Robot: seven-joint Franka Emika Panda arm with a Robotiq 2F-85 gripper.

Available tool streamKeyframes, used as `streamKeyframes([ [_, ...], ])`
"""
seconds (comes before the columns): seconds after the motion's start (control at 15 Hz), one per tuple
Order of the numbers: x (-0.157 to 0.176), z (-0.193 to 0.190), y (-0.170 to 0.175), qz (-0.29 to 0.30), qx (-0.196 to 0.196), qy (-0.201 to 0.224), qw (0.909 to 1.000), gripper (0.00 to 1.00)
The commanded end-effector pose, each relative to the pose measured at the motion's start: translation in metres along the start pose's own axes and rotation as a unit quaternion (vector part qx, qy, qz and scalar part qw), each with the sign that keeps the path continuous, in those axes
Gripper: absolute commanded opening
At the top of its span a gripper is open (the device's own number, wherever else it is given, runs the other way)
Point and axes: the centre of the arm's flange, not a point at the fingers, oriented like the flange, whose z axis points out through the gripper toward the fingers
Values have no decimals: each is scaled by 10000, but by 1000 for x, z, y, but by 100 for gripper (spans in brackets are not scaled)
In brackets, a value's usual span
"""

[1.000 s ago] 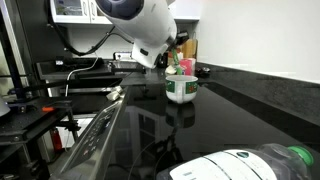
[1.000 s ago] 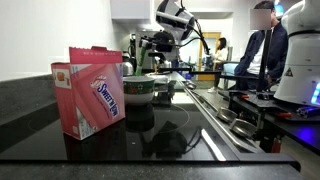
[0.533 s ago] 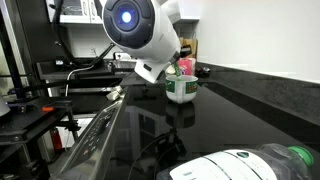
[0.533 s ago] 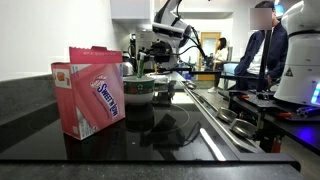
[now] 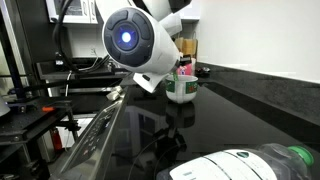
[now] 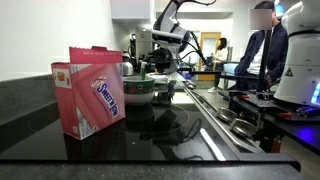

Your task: Pick up the pen from the top of the stove and put it in the mug cup.

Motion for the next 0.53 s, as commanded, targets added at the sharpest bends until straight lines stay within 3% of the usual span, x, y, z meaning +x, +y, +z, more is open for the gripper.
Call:
streamKeyframes([
  [0.0,0,-2,-3,132,18,-6,9999,60],
  [0.33,-12,-14,-2,-28,139,394,9991,98],
  [0.47,-20,-20,-3,-132,166,475,9986,100],
])
